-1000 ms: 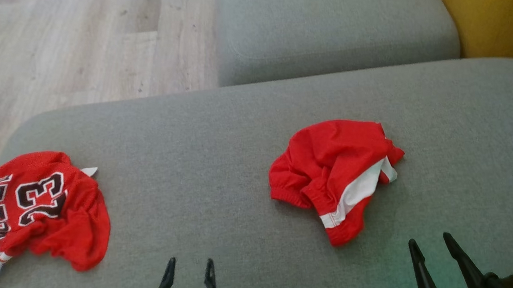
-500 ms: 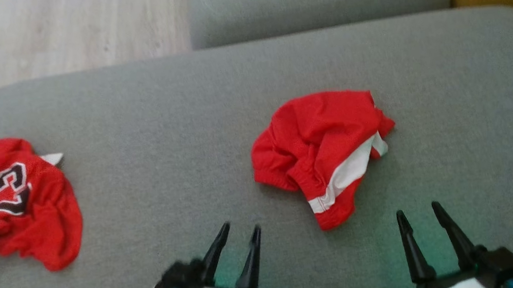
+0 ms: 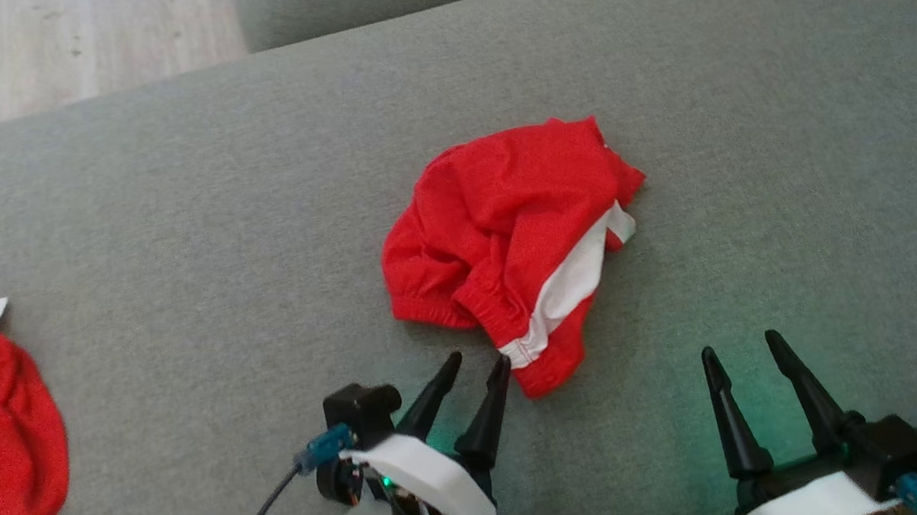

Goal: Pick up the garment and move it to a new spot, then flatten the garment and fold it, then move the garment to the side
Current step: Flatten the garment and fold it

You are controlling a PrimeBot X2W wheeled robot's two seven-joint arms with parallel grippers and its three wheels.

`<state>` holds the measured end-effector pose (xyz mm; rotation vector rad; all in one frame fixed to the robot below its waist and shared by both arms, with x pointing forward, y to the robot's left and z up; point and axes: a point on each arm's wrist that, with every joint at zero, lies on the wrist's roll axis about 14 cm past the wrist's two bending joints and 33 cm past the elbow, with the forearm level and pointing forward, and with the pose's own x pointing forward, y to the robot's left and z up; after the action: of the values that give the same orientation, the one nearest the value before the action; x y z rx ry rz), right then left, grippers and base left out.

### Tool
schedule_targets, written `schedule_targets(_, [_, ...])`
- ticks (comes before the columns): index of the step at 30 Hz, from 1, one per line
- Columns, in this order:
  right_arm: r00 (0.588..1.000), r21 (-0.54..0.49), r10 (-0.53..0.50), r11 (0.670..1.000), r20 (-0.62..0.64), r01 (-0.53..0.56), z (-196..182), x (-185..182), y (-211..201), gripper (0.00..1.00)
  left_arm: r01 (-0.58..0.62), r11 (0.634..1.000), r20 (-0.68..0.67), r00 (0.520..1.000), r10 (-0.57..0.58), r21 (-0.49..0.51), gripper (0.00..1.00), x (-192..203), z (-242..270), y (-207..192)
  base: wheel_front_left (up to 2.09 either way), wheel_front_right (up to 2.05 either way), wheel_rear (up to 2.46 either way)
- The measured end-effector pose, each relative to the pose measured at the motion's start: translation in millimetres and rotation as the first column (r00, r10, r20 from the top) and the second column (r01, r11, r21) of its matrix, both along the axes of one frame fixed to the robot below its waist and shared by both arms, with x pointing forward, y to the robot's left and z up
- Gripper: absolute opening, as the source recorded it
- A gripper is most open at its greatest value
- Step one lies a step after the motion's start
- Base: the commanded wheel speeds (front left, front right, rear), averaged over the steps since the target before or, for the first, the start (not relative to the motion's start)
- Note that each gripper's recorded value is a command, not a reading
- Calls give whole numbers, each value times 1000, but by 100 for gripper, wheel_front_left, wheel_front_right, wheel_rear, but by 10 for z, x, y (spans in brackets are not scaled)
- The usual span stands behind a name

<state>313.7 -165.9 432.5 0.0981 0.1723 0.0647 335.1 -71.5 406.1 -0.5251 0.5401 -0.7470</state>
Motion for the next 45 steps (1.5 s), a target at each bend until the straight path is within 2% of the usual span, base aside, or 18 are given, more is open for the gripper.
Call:
schedule_targets(11, [999, -10, -46, 999, 0, 46, 5, 26, -137, 100, 70, 997, 3, 998, -70, -14, 100, 91, -12, -231, 0, 0, 0])
schedule_targets(21, [998, -6, -59, 998, -1, 58, 3, 27, -172, 100, 103, 992, -21, 994, -105, -67, 100, -19, 62, -355, 0, 0, 0])
schedule_targets(23, [998, -6, -56, 998, -2, 56, -1, 34, -166, 100, 112, 991, -25, 993, -114, -72, 92, -56, 67, -371, 0, 0, 0])
schedule_targets(25, [999, -5, -52, 999, -3, 52, -6, 41, -156, 100, 114, 991, -23, 993, -116, -74, 48, -65, 71, -371, 0, 0, 0])
schedule_targets(26, [999, -5, -51, 999, -4, 51, -9, 45, -152, 100, 113, 991, -21, 993, -115, -76, 36, -66, 72, -369, 0, 0, 0])
schedule_targets(28, [999, -5, -49, 999, -5, 49, -13, 47, -148, 100, 114, 991, -20, 993, -116, -76, 0, -72, 71, -368, 0, 0, 0])
schedule_targets(38, [1000, 3, -17, 1000, 1, 17, -6, 111, -59, 100, 105, 992, 24, 994, -104, -76, 0, -54, 150, -243, 0, 0, 0])
schedule_targets(42, [1000, 23, 11, 1000, 10, -11, 9, 174, 30, 100, -16, 999, 128, 992, 22, -51, 0, 271, 325, 110, 0, 0, 0])
schedule_targets(45, [999, 58, 31, 998, 7, -31, -10, 218, 114, 100, -129, 990, 208, 969, 137, -49, 0, 471, 503, 463, 0, 0, 0])
